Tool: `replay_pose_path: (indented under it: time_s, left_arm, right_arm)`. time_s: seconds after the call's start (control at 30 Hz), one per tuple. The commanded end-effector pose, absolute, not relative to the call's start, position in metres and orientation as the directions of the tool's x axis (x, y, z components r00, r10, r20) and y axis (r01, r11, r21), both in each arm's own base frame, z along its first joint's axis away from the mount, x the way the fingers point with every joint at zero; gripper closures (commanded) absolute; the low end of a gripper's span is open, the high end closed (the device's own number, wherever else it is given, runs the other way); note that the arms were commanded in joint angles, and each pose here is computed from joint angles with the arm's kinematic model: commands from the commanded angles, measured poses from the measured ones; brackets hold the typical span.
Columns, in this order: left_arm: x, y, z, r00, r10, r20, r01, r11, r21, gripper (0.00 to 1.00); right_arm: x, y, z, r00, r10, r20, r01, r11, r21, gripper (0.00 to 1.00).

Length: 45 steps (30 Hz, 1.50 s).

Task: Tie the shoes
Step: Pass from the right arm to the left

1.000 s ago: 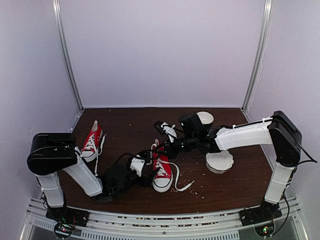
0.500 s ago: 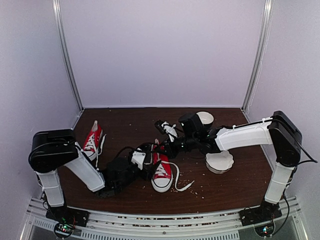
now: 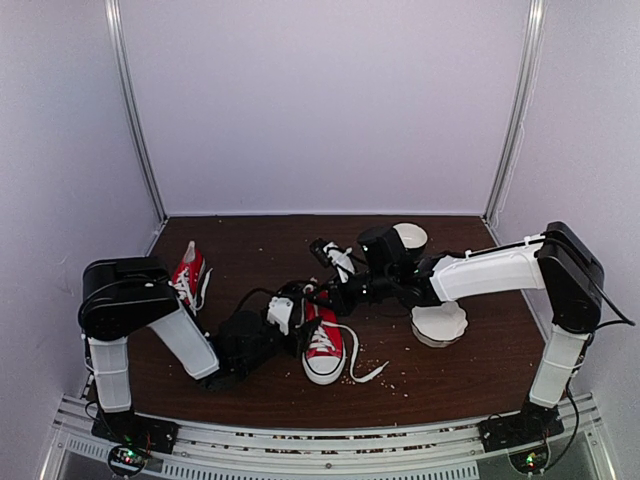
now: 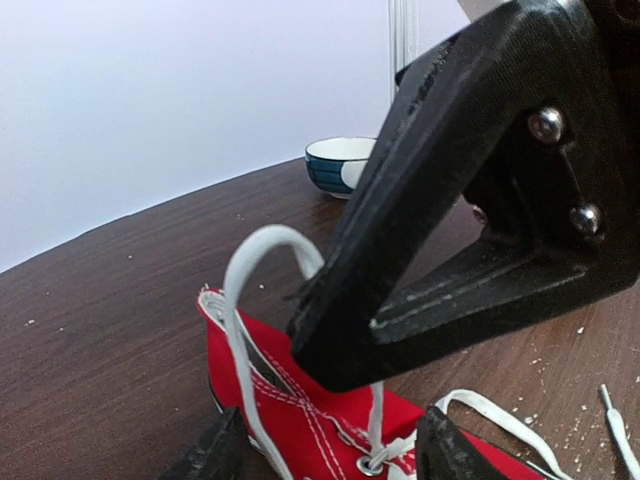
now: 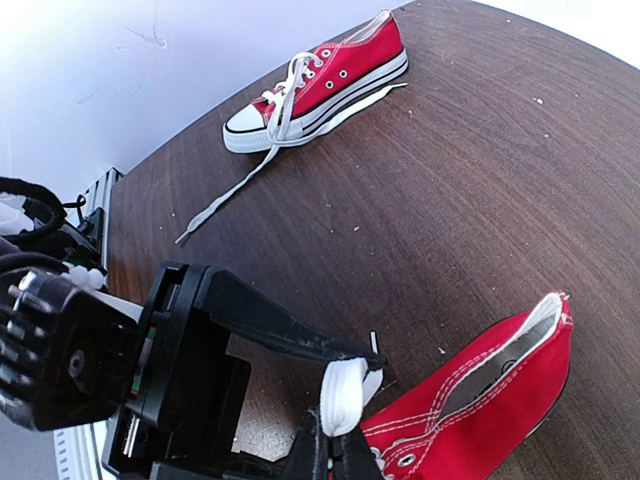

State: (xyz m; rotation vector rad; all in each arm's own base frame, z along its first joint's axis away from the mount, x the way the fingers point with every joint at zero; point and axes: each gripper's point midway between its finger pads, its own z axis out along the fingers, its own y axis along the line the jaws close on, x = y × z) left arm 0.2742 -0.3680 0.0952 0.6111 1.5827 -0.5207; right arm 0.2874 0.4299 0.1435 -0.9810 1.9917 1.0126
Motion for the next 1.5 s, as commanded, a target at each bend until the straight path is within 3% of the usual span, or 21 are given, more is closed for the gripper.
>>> replay_pose_path:
  time_s: [0.0, 0.33, 0.47, 0.6, 0.77, 0.87, 1.0, 1.13, 1.33, 1.47]
  left_arm:
    - [0.275, -0.380, 0.109, -0.043, 0.002, -0.999, 0.679, 0.733, -0.027, 0.48]
    - [0.274, -0.389, 0.113, -0.035, -0.026, -0.999, 0.700, 0.713, -0.043, 1.00]
    - [0.272, -0.389, 0.111, -0.045, -0.034, -0.998, 0.710, 0.702, -0.056, 1.00]
    - [0.272, -0.385, 0.111, -0.033, -0.050, -0.998, 0.701, 0.711, -0.058, 1.00]
    - [0.273, -0.382, 0.117, -0.013, -0.065, -0.998, 0.706, 0.706, -0.055, 1.00]
    - [0.274, -0.377, 0.120, -0.031, -0.093, -0.995, 0.722, 0.686, -0.087, 1.00]
    - [0.274, -0.373, 0.121, -0.060, -0.090, -0.994, 0.733, 0.672, -0.104, 1.00]
    - [0.273, -0.373, 0.119, -0.079, -0.047, -0.996, 0.741, 0.666, -0.090, 1.00]
    - [0.274, -0.366, 0.131, -0.093, -0.041, -0.995, 0.742, 0.664, -0.096, 1.00]
    - [0.277, -0.365, 0.130, -0.109, -0.008, -0.994, 0.740, 0.667, -0.087, 1.00]
  right_arm:
    - [0.293, 0.429, 0.164, -0.457, -0.259, -0.851, -0.848, 0.416, 0.329, 1.00]
    - [0.293, 0.428, 0.164, -0.459, -0.259, -0.850, -0.846, 0.419, 0.329, 1.00]
    - [0.295, 0.425, 0.164, -0.456, -0.265, -0.850, -0.841, 0.440, 0.314, 0.99]
    - [0.302, 0.408, 0.171, -0.431, -0.286, -0.856, -0.823, 0.513, 0.244, 0.71]
    - [0.297, 0.369, 0.205, -0.374, -0.389, -0.842, -0.804, 0.589, 0.084, 0.60]
    - [0.266, 0.346, 0.207, -0.337, -0.494, -0.802, -0.845, 0.534, 0.026, 0.55]
    - [0.219, 0.316, 0.177, -0.219, -0.695, -0.685, -0.931, 0.359, -0.066, 0.54]
    - [0.185, 0.320, 0.140, -0.050, -0.781, -0.623, -0.978, 0.164, -0.127, 0.52]
    - [0.173, 0.313, 0.071, 0.011, -0.935, -0.355, -0.996, 0.020, -0.084, 0.49]
    - [0.179, 0.311, 0.048, 0.037, -0.962, -0.272, -0.997, -0.015, -0.082, 0.48]
